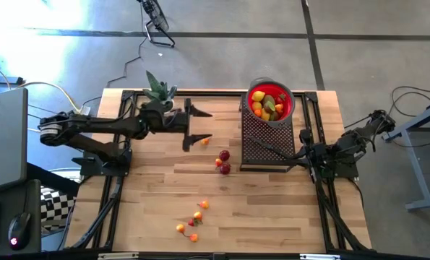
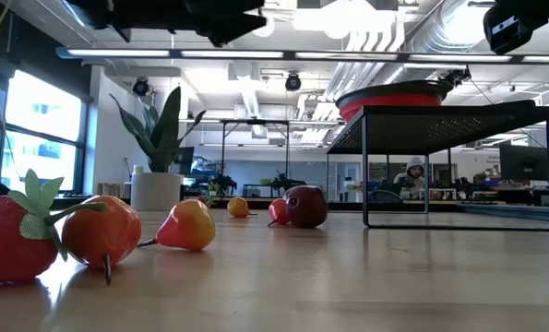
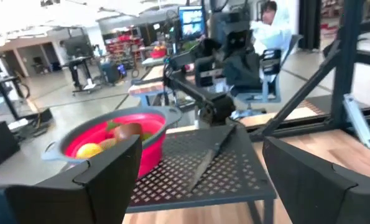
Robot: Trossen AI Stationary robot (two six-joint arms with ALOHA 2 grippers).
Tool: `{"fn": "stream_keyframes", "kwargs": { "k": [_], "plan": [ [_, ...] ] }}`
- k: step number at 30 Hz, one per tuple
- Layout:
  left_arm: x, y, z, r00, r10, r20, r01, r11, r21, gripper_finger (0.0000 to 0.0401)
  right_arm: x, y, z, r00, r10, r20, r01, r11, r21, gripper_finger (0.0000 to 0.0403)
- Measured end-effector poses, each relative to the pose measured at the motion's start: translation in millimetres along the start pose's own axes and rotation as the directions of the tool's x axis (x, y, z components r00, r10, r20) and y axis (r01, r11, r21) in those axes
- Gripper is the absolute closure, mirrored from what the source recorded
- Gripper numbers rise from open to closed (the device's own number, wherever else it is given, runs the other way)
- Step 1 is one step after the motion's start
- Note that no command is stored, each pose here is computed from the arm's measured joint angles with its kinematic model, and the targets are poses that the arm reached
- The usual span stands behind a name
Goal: Pick & Place Fruit
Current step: Put the pear into the strainer bowl on the shelf
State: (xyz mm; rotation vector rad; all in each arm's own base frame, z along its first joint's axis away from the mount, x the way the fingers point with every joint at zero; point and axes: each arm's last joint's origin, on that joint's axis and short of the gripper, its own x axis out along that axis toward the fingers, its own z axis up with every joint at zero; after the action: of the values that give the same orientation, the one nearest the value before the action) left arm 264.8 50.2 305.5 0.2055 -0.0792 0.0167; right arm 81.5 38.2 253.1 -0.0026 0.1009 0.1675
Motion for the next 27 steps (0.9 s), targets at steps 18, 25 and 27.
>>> {"fn": "stream_keyframes", "kwargs": {
  "k": [18, 25, 27],
  "plan": [
    [-17.0, -9.9, -6.8, 0.988, -0.051, -0.148, 0.040, 0.996, -0.075, 0.0072, 0.0, 0.0, 1.3, 1.000, 0.001, 0.013, -0.001, 1.000, 0.005, 0.0401],
    [-19.2, -12.3, -17.1, 0.964, -0.075, -0.253, 0.050, 0.994, -0.101, 0.0072, 0.0, 0.1, 1.2, 1.000, 0.001, 0.013, -0.002, 1.000, 0.005, 0.0401],
    [-20.0, -12.9, -19.8, 0.956, -0.081, -0.281, 0.053, 0.993, -0.108, 0.0072, -0.1, 0.1, 1.3, 1.000, 0.001, 0.013, -0.001, 1.000, 0.005, 0.0401]
  ]
}}
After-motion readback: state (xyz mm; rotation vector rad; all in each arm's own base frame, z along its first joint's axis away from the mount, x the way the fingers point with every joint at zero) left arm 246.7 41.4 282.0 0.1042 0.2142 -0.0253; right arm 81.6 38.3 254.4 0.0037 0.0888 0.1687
